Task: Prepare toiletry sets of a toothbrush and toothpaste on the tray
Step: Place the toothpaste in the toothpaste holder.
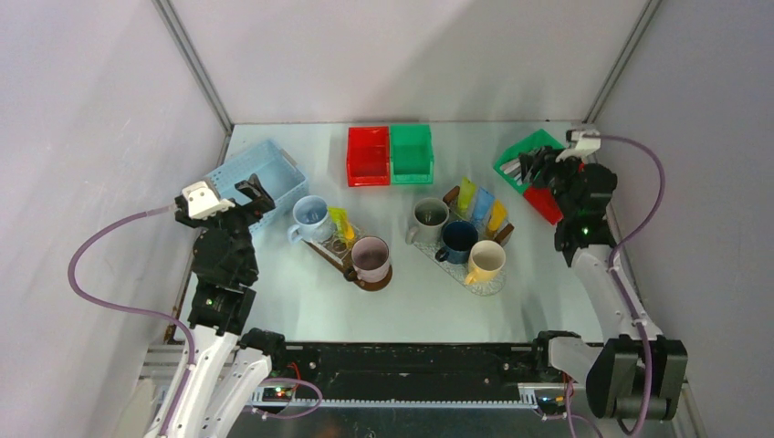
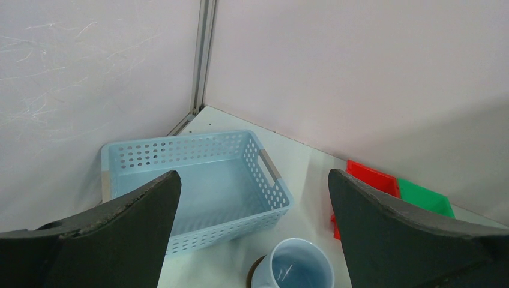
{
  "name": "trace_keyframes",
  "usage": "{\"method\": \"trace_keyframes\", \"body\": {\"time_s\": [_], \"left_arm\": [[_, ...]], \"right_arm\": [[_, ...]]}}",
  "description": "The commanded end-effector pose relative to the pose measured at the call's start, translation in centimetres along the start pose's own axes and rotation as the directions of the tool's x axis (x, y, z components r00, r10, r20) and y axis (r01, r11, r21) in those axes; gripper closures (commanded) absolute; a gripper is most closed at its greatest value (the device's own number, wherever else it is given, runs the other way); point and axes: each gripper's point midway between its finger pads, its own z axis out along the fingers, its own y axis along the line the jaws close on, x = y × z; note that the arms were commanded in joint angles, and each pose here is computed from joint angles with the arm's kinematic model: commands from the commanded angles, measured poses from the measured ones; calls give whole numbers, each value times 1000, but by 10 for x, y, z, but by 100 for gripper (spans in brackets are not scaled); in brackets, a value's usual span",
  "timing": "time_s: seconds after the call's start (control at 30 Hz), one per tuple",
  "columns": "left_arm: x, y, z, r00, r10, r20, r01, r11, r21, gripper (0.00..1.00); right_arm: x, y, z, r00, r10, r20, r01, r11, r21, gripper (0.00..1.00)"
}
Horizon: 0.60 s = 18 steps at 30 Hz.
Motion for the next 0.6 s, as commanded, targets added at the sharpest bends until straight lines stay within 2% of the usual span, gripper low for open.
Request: {"method": "trace_keyframes", "body": {"time_s": [0.0, 0.1, 0.23, 0.37, 0.57], "left_arm": [[-8, -1, 2, 999, -19, 30, 19, 1000, 3, 0], [-7, -1, 2, 999, -18, 27, 17, 1000, 3, 0], [-6, 0, 3, 1000, -15, 23, 15, 1000, 0, 0], [-5, 1, 4, 1000, -9, 21, 9, 1000, -7, 0], [-4, 1, 4, 1000, -6, 17, 6, 1000, -8, 0]], "right_arm": [[14, -40, 8, 969, 210, -133, -167, 947, 274, 50], [36, -54, 9, 922, 320, -217, -215, 890, 402, 52], [55, -69, 20, 868, 417, -270, -236, 824, 515, 54], [85, -78, 32, 812, 492, -314, -248, 778, 577, 54], [110, -85, 47, 765, 551, -333, -259, 737, 624, 56]]}}
